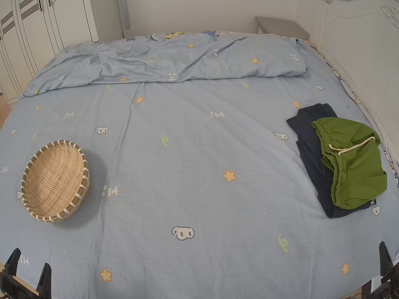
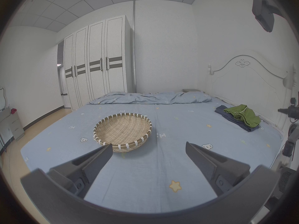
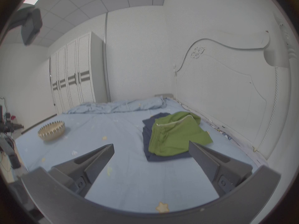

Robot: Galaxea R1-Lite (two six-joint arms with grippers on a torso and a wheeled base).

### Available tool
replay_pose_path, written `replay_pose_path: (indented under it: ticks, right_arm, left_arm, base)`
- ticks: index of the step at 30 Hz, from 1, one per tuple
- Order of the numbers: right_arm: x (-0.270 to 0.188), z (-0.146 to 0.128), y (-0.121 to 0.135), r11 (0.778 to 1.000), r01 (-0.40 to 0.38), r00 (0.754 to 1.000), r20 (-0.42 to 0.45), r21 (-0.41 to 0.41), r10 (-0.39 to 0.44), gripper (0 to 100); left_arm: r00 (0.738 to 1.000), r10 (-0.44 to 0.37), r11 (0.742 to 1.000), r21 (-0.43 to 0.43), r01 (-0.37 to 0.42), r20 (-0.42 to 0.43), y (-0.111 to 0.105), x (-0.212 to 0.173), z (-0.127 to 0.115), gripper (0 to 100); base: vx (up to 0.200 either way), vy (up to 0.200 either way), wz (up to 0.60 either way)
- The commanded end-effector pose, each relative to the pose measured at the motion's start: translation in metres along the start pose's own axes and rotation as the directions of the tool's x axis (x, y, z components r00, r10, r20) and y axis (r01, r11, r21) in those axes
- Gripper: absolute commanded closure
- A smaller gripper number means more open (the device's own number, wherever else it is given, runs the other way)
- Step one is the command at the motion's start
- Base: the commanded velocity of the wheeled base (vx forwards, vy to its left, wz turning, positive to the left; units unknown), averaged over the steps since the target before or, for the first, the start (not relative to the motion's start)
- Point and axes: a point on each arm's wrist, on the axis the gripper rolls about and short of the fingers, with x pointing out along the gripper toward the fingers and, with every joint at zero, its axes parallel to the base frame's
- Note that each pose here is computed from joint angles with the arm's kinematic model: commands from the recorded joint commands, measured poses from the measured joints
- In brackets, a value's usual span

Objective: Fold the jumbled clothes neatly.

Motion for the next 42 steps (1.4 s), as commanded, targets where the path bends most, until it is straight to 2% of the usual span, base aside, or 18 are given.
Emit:
replay_pose_path:
  ticks: [1,4,7,11,15,17,19,20,21,22,25,28,30,31,32,37,39,42]
  right_arm:
    - [0.003,0.115,-0.002,0.982,-0.129,0.989,-0.058,0.141,0.138,0]
    - [0.015,0.113,-0.001,0.988,-0.155,0.972,-0.173,0.026,0.158,0]
    - [0.046,0.115,0.005,0.986,-0.164,0.94,-0.304,0.004,0.158,0]
    - [0.1,0.122,0.014,0.989,-0.145,0.899,-0.419,-0.017,0.125,0]
    - [0.15,0.133,0.019,0.993,-0.061,0.894,-0.448,-0.098,0.01,0]
    - [0.186,0.137,0.023,0.989,-0.019,0.87,-0.49,-0.148,-0.057,0]
    - [0.201,0.14,0.025,0.987,-0.006,0.863,-0.5,-0.158,-0.075,0]
    - [0.223,0.143,0.028,0.985,0.005,0.848,-0.521,-0.172,-0.095,0]
    - [0.228,0.143,0.029,0.985,0.002,0.845,-0.527,-0.173,-0.095,0]
    - [0.248,0.138,0.035,0.982,-0.006,0.818,-0.566,-0.187,-0.103,0]
    - [0.283,0.116,0.046,0.972,-0.004,0.759,-0.633,-0.234,-0.149,0]
    - [0.3,0.101,0.056,0.957,0.022,0.73,-0.649,-0.291,-0.215,0]
    - [0.306,0.093,0.06,0.95,0.021,0.715,-0.66,-0.312,-0.232,0]
    - [0.317,0.084,0.065,0.946,0.016,0.696,-0.676,-0.323,-0.243,0]
    - [0.324,0.079,0.066,0.945,0.015,0.687,-0.683,-0.326,-0.246,0]
    - [0.351,0.07,0.071,0.937,0.033,0.676,-0.683,-0.347,-0.277,0]
    - [0.369,0.057,0.073,0.921,0.06,0.657,-0.679,-0.385,-0.326,0]
    - [0.375,0.056,0.071,0.911,0.086,0.654,-0.667,-0.403,-0.357,0]
  left_arm:
    - [1.0,0.0,1.0,0.0,0.0,-0.001,0.0,0.0,-0.005,0]
    - [1.0,0.0,1.0,0.0,0.0,-0.001,0.0,0.0,-0.005,0]
    - [1.0,0.0,1.0,0.0,0.0,0.0,0.0,0.0,-0.005,0]
    - [1.0,0.0,1.0,0.0,0.0,-0.001,0.0,0.0,-0.005,0]
    - [1.0,0.0,1.0,0.0,0.0,-0.001,0.0,0.0,-0.005,0]
    - [1.0,0.0,1.0,0.0,0.0,-0.001,0.0,0.0,-0.005,0]
    - [1.0,0.0,1.0,0.0,0.0,0.0,0.0,0.0,-0.005,0]
    - [1.0,0.0,1.0,0.0,0.0,-0.001,0.0,0.0,-0.005,0]
    - [1.0,0.0,1.0,0.0,0.0,-0.001,0.0,0.0,-0.005,0]
    - [1.0,0.0,1.0,0.0,0.0,-0.001,0.0,0.0,-0.005,0]
    - [1.0,0.0,1.0,0.0,0.0,-0.001,0.0,0.0,-0.005,0]
    - [1.0,0.0,1.0,0.0,0.0,0.0,0.0,0.0,-0.005,0]
    - [1.0,0.0,1.0,0.0,0.0,-0.001,0.0,0.0,-0.005,0]
    - [1.0,0.0,1.0,0.0,0.0,0.0,0.0,0.0,-0.005,0]
    - [1.0,0.0,1.0,0.0,0.0,0.0,0.0,0.0,-0.005,0]
    - [1.0,0.0,1.0,0.0,0.0,-0.001,0.0,0.0,-0.005,0]
    - [1.0,0.0,1.0,0.0,0.0,-0.001,0.0,0.0,-0.005,0]
    - [1.0,0.0,1.0,0.0,0.0,-0.001,0.0,0.0,-0.005,0]
  base:
    - [0.0,0.0,0.0]
    - [0.0,0.0,0.0]
    - [0.0,0.0,0.0]
    - [0.0,0.0,0.0]
    - [0.0,0.0,0.0]
    - [0.0,0.0,0.0]
    - [0.0,0.0,0.0]
    - [0.0,0.0,0.0]
    - [0.0,0.0,0.0]
    - [0.0,0.0,0.0]
    - [0.0,0.0,0.0]
    - [0.0,0.0,0.0]
    - [0.0,0.0,0.0]
    - [0.0,0.0,0.0]
    - [0.0,0.0,0.0]
    - [0.0,0.0,0.0]
    - [0.0,0.0,0.0]
    - [0.0,0.0,0.0]
